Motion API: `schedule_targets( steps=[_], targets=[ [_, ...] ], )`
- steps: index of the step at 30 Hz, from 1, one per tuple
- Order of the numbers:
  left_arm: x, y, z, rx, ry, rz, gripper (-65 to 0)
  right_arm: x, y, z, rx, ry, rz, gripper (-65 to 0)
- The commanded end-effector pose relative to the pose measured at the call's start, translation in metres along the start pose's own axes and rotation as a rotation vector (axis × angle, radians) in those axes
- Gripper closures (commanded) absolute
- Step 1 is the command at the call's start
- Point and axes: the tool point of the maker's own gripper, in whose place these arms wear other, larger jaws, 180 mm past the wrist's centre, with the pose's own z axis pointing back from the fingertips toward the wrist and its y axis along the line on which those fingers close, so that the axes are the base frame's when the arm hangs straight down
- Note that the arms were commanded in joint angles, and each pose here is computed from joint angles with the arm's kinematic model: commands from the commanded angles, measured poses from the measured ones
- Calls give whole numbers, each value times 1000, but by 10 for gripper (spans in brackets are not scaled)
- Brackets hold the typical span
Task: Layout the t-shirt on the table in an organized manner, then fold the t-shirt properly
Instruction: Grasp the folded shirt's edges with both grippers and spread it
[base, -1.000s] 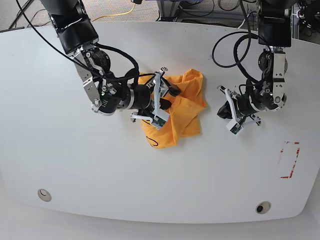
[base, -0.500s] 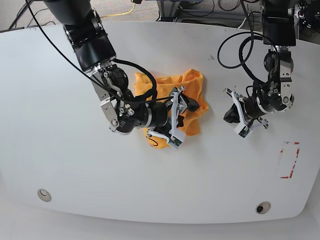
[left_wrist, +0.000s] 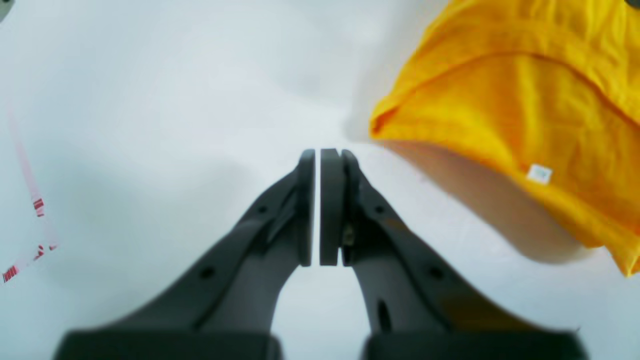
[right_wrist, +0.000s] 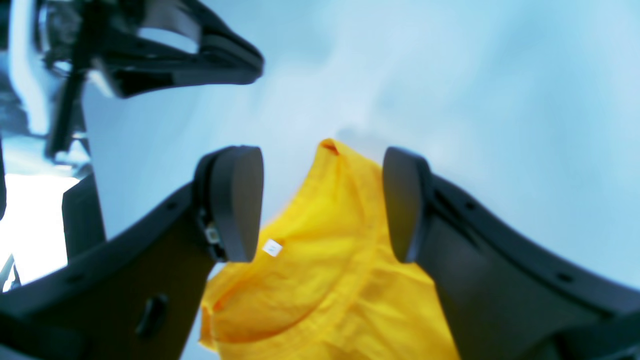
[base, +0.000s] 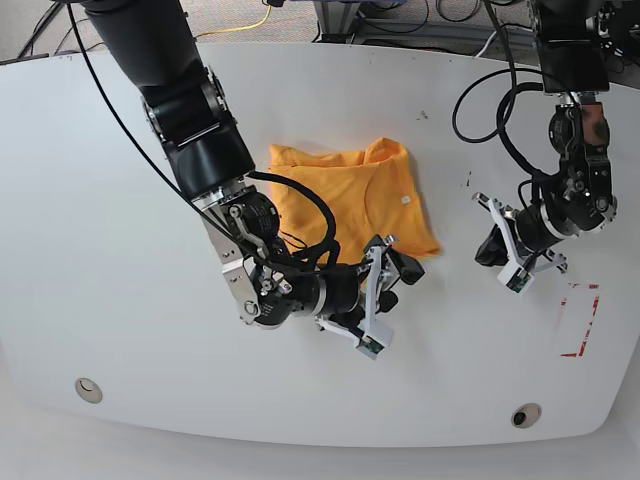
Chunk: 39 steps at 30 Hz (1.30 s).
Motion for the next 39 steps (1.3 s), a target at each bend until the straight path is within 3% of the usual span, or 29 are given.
schedule_targets(
  steps=[1, 6, 16, 22, 27, 33, 39],
  targets=[
    [15, 7, 6, 16, -34, -25, 0, 20, -8, 16, -24, -52, 39, -369],
    [23, -2, 7, 5, -48, -53, 0, -2, -17, 38, -74, -36, 66, -366],
    [26, -52, -15, -120, -34, -113, 0, -47, -34, 76, -167, -5, 107, -365],
    [36, -80, -24, -177, -63, -114, 0, -53, -54, 84, -259, 16, 183, -365],
    [56, -101, -26, -208, -123, -114, 0, -43, -52, 79, -261, 36, 309, -361],
    [69, -128, -31, -261, -159, -111, 0, -47, -56, 65, -270, 75, 345, -238],
    [56, -149, -45, -296, -108, -113, 0, -81, -64, 41, -245, 96, 306, -133]
  ],
)
